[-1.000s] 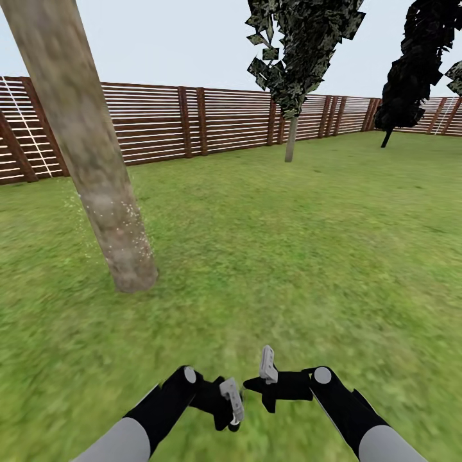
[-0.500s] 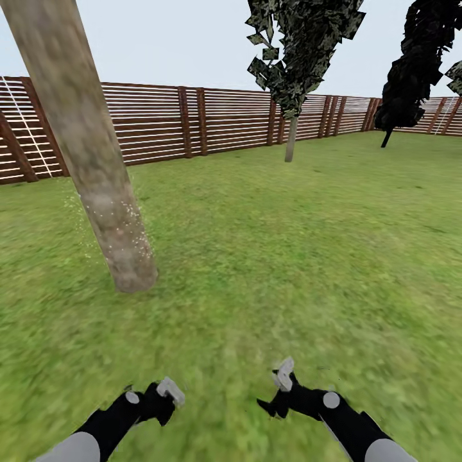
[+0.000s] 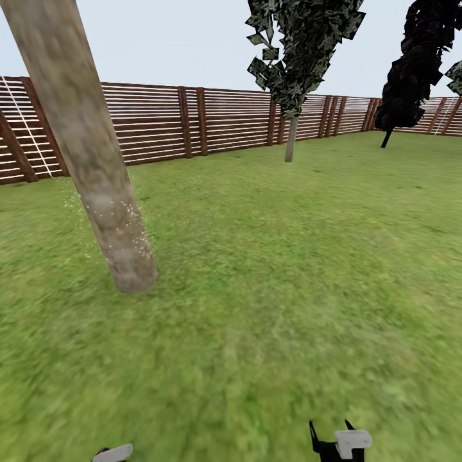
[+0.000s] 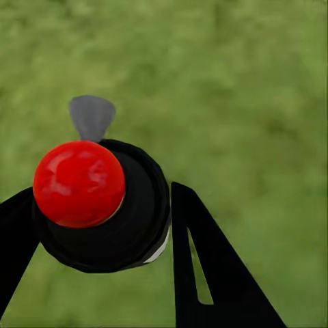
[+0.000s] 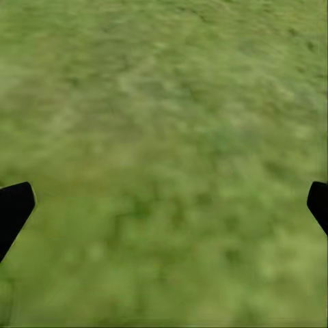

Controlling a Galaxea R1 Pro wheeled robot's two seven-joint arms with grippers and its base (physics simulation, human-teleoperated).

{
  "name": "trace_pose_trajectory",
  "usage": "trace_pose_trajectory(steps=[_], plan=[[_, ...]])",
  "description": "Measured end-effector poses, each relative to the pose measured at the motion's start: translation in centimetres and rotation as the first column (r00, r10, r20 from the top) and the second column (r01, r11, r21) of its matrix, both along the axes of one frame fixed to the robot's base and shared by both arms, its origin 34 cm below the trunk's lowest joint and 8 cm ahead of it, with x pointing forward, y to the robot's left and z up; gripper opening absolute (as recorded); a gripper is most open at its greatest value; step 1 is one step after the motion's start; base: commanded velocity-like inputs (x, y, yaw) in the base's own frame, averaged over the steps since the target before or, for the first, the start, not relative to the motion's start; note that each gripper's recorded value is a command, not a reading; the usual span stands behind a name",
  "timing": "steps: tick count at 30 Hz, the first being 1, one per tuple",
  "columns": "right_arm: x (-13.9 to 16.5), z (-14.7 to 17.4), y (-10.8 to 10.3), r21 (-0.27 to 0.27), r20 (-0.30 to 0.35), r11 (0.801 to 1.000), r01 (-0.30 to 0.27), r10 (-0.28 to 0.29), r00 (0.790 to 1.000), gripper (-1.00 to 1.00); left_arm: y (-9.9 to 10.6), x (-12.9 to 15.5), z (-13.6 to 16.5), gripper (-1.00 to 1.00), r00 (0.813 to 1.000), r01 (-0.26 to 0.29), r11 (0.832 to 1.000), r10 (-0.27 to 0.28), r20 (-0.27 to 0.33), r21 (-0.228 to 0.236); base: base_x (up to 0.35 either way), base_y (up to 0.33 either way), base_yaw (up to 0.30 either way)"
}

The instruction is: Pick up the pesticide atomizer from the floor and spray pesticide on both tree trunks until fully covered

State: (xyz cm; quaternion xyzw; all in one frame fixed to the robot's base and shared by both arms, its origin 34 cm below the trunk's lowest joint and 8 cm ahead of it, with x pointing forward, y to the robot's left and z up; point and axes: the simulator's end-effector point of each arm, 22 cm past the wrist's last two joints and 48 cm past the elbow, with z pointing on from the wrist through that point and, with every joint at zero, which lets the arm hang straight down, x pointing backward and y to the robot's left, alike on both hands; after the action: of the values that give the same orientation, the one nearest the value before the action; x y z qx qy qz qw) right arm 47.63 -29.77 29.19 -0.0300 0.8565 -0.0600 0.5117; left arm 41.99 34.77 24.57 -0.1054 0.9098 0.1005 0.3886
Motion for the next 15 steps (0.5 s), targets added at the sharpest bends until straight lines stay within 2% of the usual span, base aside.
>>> trace_pose_trajectory(steps=[5, 11, 15], plan=[[-0.4, -0.3, 0.3, 0.004, -0.011, 1.0, -0.001, 0.001, 1.0, 1.0, 0.2, 0.0, 0.1, -1.0, 1.0, -0.005, 1.0, 0.005, 0.005, 0.002, 0.0, 0.0, 0.0], [-4.1, -1.8, 0.3, 0.004, -0.068, 1.0, -0.001, 0.001, 0.998, 1.0, 0.2, 0.1, 0.1, -1.0, 1.0, -0.005, 1.0, 0.005, 0.006, 0.002, 0.0, 0.0, 0.0], [-4.5, -2.0, 0.3, 0.004, -0.074, 1.0, -0.001, 0.002, 0.997, 1.0, 0.2, 0.1, 0.1, -1.0, 1.0, -0.003, 1.0, 0.003, 0.006, 0.002, 0.0, 0.0, 0.0]])
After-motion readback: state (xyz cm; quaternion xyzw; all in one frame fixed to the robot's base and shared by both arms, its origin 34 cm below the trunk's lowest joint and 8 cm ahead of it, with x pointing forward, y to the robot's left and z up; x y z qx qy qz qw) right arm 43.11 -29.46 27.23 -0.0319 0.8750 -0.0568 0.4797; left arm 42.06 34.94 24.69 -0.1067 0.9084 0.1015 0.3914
